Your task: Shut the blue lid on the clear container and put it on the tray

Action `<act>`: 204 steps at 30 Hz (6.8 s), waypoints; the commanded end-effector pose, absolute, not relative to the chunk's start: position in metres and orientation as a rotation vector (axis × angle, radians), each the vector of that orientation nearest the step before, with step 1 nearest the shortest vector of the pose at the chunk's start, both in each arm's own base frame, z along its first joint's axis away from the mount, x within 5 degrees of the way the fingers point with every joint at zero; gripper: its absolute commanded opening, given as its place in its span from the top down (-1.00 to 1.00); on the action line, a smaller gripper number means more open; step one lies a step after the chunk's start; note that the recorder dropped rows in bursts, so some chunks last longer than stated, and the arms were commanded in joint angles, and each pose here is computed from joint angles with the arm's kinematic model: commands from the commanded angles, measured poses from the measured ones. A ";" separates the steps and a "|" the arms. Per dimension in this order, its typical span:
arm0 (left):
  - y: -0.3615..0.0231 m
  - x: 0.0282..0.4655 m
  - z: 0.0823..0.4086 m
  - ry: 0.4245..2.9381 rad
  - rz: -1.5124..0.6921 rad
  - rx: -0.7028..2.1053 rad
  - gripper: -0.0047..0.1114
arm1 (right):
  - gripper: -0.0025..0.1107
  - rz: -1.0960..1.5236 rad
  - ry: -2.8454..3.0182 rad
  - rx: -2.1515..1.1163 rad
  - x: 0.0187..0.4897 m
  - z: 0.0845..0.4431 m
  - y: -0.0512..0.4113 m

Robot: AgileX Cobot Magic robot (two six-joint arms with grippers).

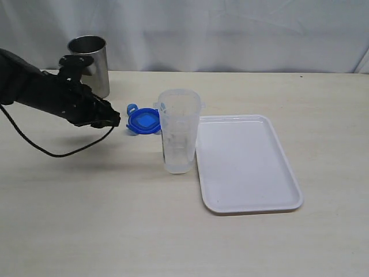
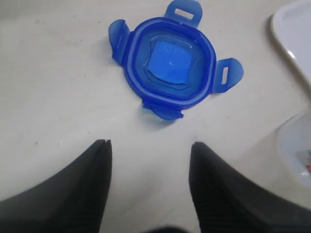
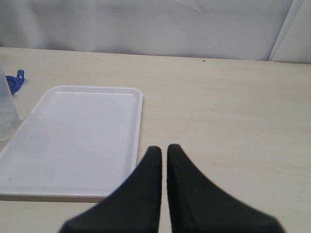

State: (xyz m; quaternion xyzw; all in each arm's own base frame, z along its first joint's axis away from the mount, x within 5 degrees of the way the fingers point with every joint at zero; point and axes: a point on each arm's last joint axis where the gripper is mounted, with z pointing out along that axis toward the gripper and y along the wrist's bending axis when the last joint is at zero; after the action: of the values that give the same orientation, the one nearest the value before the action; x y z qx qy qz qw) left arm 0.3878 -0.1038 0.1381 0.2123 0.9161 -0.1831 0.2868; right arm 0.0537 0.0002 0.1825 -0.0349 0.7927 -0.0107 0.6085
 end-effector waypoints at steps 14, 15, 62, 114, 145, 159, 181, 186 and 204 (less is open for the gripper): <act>-0.119 0.390 0.127 1.773 0.010 1.763 0.11 | 0.88 -0.017 1.826 -0.075 0.053 0.182 0.000; -0.118 0.390 0.126 1.758 0.035 1.792 0.11 | 0.88 -0.017 1.826 -0.075 0.053 0.182 0.000; -0.150 0.409 0.098 1.770 0.125 1.740 0.11 | 0.88 -0.017 1.826 -0.075 0.053 0.182 0.000; -0.112 0.341 0.120 2.465 -0.111 1.792 0.92 | 0.88 -0.017 1.826 -0.075 0.053 0.182 0.000; -0.101 0.308 0.135 2.452 -0.075 1.752 -0.10 | 0.88 -0.017 1.826 -0.075 0.053 0.182 0.000; -0.063 0.322 0.199 2.687 0.054 0.652 0.12 | 0.88 -0.017 1.826 -0.075 0.053 0.182 0.000; -0.026 0.318 0.128 2.914 -0.483 -0.341 0.20 | 0.88 -0.017 1.826 -0.075 0.053 0.182 0.000; -0.026 0.318 0.123 2.935 -0.484 -0.345 0.21 | 0.88 -0.017 1.826 -0.075 0.053 0.182 0.000; -0.033 0.319 0.104 2.980 -0.471 -0.339 0.21 | 0.88 -0.017 1.826 -0.075 0.053 0.182 0.000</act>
State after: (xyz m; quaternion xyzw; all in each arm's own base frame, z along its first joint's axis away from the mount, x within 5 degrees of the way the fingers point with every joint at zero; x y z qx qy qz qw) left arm 0.3191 -0.0309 0.1101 -0.1112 0.9795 -0.1575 0.0591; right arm 0.0537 0.0002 0.1825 -0.0349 0.7927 -0.0107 0.6085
